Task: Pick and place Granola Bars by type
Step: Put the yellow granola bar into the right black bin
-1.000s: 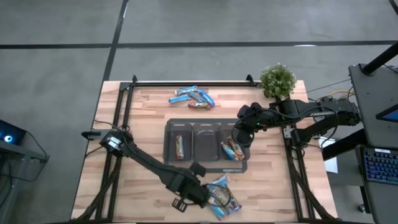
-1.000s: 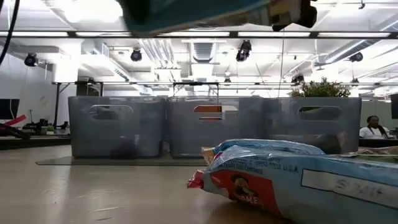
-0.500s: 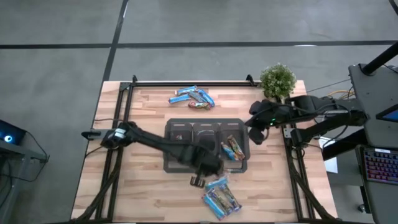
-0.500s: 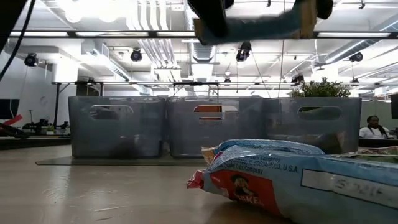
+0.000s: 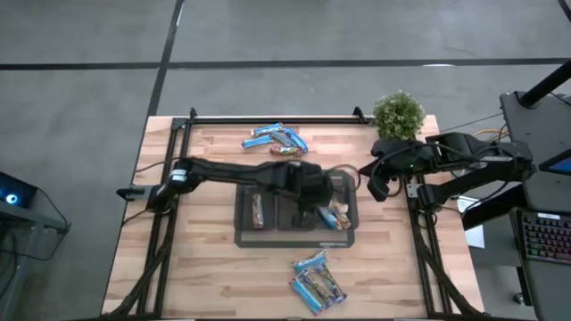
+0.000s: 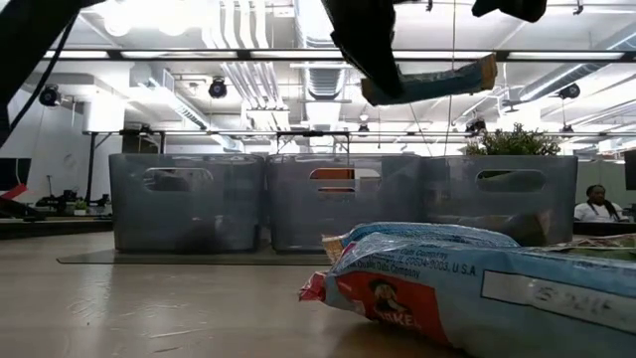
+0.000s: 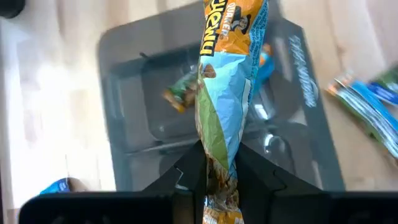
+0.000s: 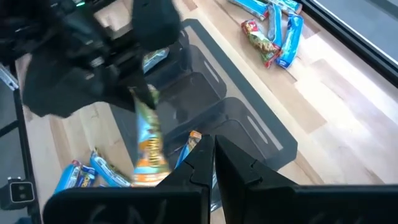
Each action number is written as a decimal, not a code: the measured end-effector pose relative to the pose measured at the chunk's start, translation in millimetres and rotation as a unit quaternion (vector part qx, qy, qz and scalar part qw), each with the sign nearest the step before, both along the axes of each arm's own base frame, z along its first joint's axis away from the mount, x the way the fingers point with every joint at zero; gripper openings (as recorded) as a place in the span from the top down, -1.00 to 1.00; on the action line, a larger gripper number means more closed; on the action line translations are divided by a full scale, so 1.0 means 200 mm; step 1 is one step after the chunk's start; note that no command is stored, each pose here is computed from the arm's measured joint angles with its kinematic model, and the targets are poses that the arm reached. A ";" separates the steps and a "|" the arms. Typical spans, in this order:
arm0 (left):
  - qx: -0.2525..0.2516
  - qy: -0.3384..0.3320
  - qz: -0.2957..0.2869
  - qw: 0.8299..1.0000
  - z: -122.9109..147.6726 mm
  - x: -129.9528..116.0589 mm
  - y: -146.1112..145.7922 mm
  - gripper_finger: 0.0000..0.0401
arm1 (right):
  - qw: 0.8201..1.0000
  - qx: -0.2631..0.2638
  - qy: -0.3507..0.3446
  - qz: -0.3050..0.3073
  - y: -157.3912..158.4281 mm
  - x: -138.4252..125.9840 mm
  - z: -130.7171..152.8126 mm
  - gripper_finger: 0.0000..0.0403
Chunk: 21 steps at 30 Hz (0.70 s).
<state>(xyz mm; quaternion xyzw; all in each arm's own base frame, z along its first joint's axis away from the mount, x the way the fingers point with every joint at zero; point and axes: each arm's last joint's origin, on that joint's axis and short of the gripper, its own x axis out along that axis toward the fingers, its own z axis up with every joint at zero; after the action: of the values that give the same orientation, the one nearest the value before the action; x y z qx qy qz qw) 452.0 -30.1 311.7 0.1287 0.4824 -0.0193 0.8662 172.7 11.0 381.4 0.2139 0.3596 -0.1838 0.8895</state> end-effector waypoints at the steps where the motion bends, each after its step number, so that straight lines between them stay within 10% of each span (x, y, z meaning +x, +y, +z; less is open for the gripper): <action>1: -0.011 -0.006 0.006 1.000 0.00 0.01 0.03 0.74 | 1.000 -0.001 0.002 -0.001 0.00 0.00 0.00 0.96; 21: -0.291 -0.065 0.229 0.927 0.04 0.07 0.17 0.74 | 1.000 0.012 -0.008 0.015 0.00 -0.04 0.02 0.96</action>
<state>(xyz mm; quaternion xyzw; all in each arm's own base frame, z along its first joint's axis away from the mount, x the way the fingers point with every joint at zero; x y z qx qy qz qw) 465.2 3.9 320.0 -0.2416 0.4143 0.0486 0.8761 165.5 11.3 385.1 0.2202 0.3577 -0.1643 0.8925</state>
